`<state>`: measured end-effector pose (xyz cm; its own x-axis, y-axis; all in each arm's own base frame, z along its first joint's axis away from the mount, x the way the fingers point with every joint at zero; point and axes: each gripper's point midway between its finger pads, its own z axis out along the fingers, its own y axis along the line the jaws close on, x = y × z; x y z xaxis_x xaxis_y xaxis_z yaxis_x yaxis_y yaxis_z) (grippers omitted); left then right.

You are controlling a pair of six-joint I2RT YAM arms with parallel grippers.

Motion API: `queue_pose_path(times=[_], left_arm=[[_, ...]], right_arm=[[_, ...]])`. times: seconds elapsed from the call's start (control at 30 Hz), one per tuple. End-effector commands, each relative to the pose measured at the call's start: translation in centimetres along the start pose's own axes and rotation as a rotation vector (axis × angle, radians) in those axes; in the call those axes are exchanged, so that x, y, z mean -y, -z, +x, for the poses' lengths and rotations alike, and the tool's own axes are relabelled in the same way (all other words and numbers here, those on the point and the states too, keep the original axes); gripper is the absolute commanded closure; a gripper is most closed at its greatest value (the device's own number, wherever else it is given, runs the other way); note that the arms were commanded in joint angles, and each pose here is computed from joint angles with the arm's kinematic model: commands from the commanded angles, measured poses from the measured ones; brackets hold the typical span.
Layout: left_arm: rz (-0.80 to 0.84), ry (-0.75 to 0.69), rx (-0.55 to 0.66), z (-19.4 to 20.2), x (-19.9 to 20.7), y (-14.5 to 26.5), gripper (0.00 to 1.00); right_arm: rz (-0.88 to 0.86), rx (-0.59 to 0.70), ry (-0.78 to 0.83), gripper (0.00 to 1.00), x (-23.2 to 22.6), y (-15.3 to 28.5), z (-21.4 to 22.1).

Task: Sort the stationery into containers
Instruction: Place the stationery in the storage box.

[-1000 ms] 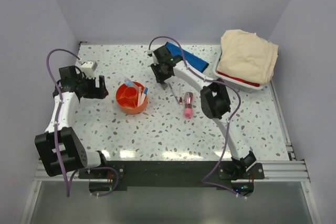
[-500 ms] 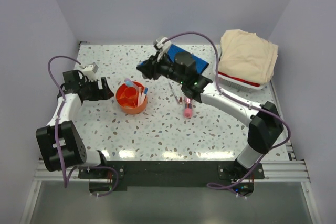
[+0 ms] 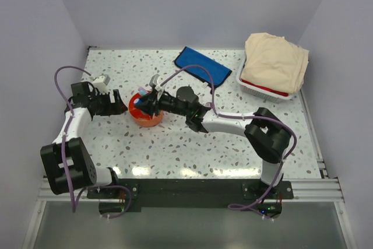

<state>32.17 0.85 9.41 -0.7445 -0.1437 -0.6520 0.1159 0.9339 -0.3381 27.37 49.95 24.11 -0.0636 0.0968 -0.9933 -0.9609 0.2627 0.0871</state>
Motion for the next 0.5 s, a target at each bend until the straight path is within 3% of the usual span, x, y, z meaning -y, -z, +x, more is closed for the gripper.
queue_pose_path(times=[0.0, 0.47], left_arm=[[-0.005, -0.036, 0.06, -1.1, 0.1, 0.8, 0.14], [-0.032, -0.038, 0.047, -0.9, -0.6, 0.5, 0.14]], right_arm=[[-0.034, 0.139, 0.1, 1.0, 0.1, -1.0, -2.0], [-0.119, 0.165, 0.239, 1.0, 0.1, -2.2, 2.1]])
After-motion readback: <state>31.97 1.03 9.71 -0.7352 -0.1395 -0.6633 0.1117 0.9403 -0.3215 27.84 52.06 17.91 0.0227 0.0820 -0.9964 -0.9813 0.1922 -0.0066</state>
